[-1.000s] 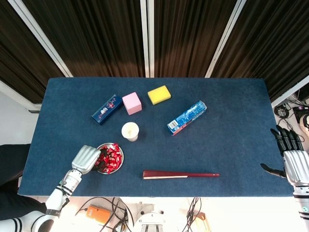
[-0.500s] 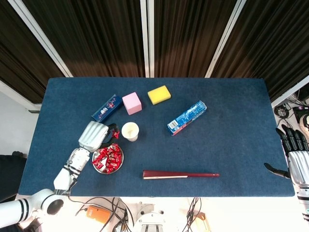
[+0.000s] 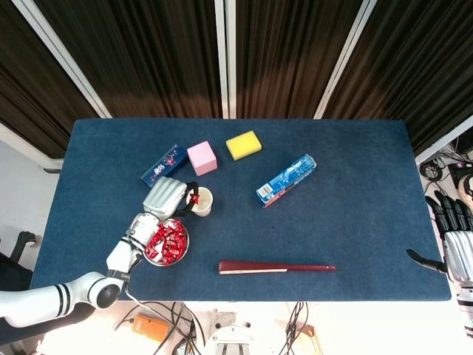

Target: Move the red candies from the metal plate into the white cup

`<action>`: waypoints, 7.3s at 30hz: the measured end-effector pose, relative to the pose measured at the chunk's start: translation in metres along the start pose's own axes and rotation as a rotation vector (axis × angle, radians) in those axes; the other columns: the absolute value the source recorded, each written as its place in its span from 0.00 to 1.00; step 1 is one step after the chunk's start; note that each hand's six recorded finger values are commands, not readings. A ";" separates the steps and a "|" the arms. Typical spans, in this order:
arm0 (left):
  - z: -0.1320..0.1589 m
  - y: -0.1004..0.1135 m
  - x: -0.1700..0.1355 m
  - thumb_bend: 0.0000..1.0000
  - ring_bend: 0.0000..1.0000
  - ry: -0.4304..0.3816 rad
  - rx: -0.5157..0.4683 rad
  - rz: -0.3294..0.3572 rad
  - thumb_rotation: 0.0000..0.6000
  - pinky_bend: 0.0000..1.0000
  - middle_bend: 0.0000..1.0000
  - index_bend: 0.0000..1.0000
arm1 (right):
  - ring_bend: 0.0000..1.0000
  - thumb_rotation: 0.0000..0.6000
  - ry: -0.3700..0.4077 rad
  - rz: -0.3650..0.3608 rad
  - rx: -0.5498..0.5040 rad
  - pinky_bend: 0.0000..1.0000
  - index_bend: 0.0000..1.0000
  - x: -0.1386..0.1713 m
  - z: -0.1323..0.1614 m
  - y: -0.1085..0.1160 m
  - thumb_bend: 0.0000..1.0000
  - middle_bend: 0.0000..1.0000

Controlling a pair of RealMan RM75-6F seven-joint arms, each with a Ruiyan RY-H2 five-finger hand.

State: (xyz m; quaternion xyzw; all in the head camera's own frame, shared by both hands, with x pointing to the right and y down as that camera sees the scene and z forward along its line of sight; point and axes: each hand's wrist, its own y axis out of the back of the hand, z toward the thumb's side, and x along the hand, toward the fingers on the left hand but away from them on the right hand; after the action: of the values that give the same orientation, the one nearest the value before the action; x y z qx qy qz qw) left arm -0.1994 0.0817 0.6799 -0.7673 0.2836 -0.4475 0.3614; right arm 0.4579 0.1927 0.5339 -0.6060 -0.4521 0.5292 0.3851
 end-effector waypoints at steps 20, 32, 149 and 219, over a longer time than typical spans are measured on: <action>-0.041 0.014 -0.077 0.22 0.82 0.114 0.033 0.112 1.00 0.72 0.91 0.31 | 0.00 1.00 0.026 -0.013 -0.006 0.00 0.00 -0.009 0.003 0.001 0.12 0.00; -0.066 -0.045 -0.135 0.22 0.82 0.160 0.114 -0.066 1.00 0.72 0.91 0.35 | 0.00 1.00 0.044 -0.009 -0.011 0.00 0.00 -0.010 0.008 -0.001 0.12 0.00; -0.030 -0.068 -0.115 0.23 0.84 0.051 0.065 -0.142 0.95 0.72 0.93 0.40 | 0.00 1.00 0.036 -0.022 -0.006 0.00 0.00 -0.005 0.008 0.003 0.12 0.00; 0.018 0.004 0.018 0.25 0.85 0.038 -0.045 -0.032 0.97 0.72 0.93 0.41 | 0.00 1.00 0.001 -0.028 -0.005 0.00 0.00 -0.001 -0.002 0.005 0.12 0.00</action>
State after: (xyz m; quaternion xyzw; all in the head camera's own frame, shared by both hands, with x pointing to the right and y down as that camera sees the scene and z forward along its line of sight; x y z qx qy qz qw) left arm -0.1765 0.0713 0.6792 -0.7709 0.2879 -0.4613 0.3316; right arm 0.4604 0.1906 0.5294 -0.6007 -0.4616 0.5225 0.3913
